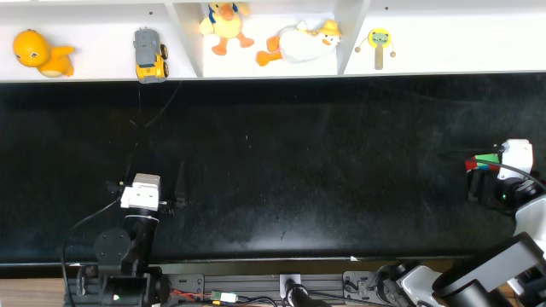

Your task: Store Toys

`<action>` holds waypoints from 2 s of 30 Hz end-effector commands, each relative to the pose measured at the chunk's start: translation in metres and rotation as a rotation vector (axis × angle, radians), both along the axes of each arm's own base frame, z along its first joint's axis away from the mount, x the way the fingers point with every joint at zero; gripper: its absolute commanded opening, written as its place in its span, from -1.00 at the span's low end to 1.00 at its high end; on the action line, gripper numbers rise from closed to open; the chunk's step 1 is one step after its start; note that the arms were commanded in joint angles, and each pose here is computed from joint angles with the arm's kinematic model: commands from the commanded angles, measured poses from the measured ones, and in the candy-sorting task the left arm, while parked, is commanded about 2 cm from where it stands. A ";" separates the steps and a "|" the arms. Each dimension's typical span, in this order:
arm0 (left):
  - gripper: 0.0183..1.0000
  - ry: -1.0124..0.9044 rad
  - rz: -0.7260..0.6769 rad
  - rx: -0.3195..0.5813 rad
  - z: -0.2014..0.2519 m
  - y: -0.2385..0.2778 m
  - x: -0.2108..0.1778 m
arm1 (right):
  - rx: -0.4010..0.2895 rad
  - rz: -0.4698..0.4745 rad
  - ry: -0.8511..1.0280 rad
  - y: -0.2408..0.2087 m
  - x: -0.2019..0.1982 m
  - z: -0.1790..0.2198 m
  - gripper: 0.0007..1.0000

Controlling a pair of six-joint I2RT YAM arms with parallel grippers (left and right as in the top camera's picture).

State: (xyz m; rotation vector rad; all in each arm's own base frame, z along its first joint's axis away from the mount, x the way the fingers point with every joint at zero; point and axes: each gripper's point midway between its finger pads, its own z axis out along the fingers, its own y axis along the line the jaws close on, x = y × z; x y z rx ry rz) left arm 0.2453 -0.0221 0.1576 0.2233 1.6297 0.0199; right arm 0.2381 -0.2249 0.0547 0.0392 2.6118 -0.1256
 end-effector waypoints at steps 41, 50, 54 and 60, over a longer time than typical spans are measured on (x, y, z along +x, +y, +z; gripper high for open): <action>1.00 -0.004 -0.014 -0.009 0.001 -0.003 -0.001 | -0.038 0.060 -0.304 0.024 0.112 0.117 -0.29; 1.00 -0.004 -0.014 -0.009 0.001 -0.003 -0.001 | 0.011 0.078 -0.341 0.022 0.175 0.131 -0.29; 1.00 -0.004 -0.014 -0.009 0.001 -0.003 -0.001 | 0.039 0.087 -0.348 0.025 0.201 0.130 -0.27; 1.00 -0.004 -0.014 -0.009 0.001 -0.003 -0.001 | 0.065 0.120 -0.354 0.036 0.235 0.129 -0.27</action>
